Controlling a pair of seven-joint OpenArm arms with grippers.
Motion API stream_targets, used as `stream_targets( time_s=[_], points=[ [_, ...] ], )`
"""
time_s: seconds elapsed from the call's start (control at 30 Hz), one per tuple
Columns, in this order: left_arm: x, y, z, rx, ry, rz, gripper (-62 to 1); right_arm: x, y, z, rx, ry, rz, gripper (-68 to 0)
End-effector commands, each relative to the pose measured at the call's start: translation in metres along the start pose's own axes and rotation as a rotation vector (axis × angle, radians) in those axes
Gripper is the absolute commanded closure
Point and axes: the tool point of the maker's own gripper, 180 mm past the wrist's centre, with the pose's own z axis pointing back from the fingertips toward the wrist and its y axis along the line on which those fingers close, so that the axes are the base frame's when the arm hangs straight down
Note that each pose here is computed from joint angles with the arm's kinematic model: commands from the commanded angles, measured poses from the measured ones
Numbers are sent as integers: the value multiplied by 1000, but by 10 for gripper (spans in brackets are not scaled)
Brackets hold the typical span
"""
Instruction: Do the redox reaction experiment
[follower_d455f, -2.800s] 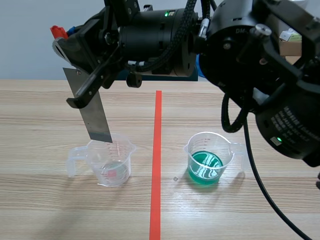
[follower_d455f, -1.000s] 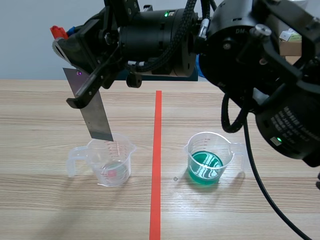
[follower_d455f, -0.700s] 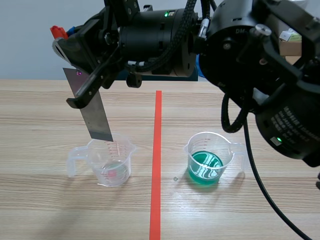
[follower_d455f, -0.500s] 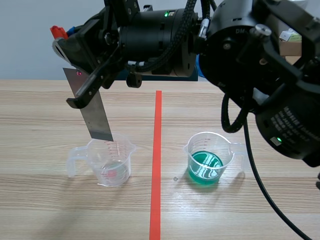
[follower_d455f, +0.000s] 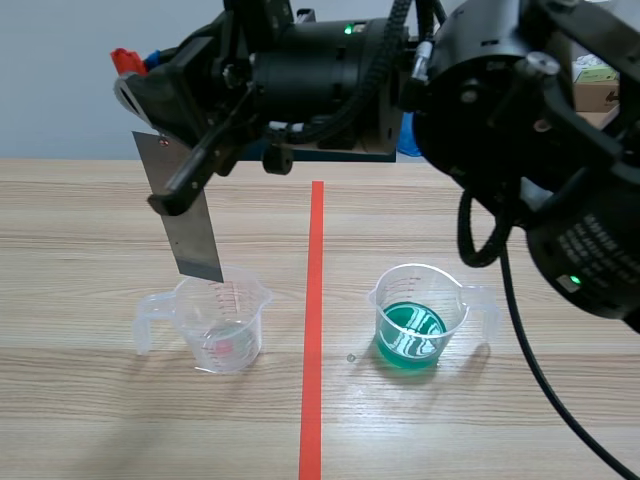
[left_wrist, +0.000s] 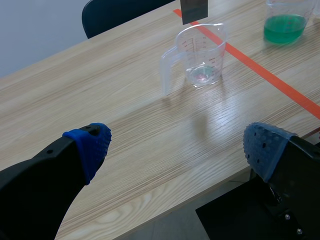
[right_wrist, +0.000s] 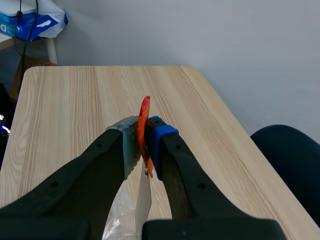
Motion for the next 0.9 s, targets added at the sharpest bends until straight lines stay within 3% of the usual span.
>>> stream_targets(
  time_s=[0.0, 0.87],
  points=[
    [9, 0, -3, 6, -38, 6, -563, 17, -10, 11, -30, -45, 13, -7],
    [8, 0, -3, 6, -37, 6, -563, 2, -50, 110, -237, 26, 23, -7]
  ],
)
